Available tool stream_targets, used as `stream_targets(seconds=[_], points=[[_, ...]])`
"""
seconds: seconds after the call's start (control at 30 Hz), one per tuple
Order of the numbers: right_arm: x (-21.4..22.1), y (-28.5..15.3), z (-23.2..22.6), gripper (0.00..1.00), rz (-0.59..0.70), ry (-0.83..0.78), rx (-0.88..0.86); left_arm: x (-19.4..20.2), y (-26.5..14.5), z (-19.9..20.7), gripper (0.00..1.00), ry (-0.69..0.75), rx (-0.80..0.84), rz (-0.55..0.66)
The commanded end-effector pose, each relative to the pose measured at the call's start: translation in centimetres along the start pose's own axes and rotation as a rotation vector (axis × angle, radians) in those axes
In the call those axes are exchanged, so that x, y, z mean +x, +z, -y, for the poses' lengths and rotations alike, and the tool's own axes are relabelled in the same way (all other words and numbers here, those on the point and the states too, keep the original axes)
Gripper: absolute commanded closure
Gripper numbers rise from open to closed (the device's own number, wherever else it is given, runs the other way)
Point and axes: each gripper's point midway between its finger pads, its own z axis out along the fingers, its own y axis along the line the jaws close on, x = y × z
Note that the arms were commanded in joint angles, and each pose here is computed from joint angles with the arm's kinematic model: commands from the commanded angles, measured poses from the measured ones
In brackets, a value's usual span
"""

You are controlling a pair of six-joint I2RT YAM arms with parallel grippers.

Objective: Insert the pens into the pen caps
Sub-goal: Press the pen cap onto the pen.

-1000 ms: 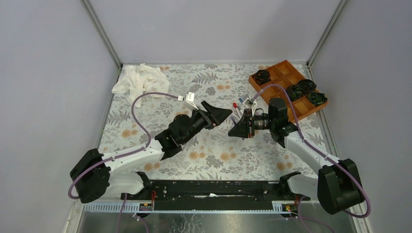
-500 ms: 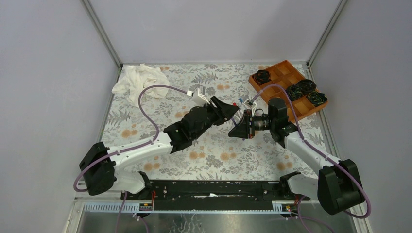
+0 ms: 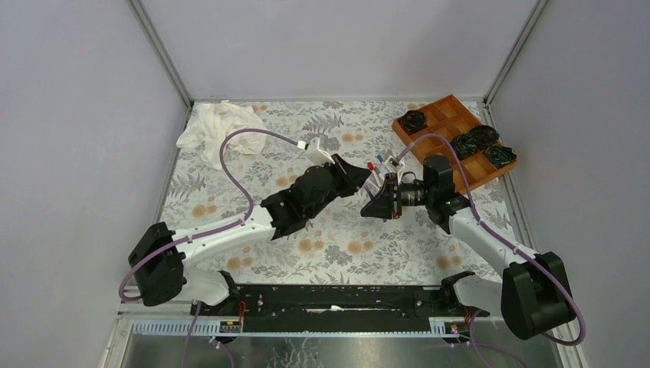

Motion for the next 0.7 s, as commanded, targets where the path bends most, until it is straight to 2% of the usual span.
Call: stream_targets(seconds=[0.0,0.2,0.4,0.57,0.67], points=[[-2.2,0.0,-0.9,1.00,0.031,-0.090,-0.011,1.2,-0.1,0.7,1.00,0.021,0.015,-0.035],[-2.9,-0.2,0.0,1.00,0.018,-0.121,0.068,5.9,-0.8,1.6,1.00,0.084,0.079,-0.128],[-3.3,-0.6,1.2,1.00,0.037,-0.111,0.135,10.8,-3.1,1.0,1.00,0.079,0.142,-0.240],[-4.2,-1.2,1.4,1.00,0.084,-0.077,0.133,12.9,-4.6,0.9,1.00,0.010,0.188,-0.319],[-4.3,-1.1,0.2,1.00,0.099,-0.084,0.061,14.5,-5.0,1.7,1.00,-0.075,0.240,-0.420]])
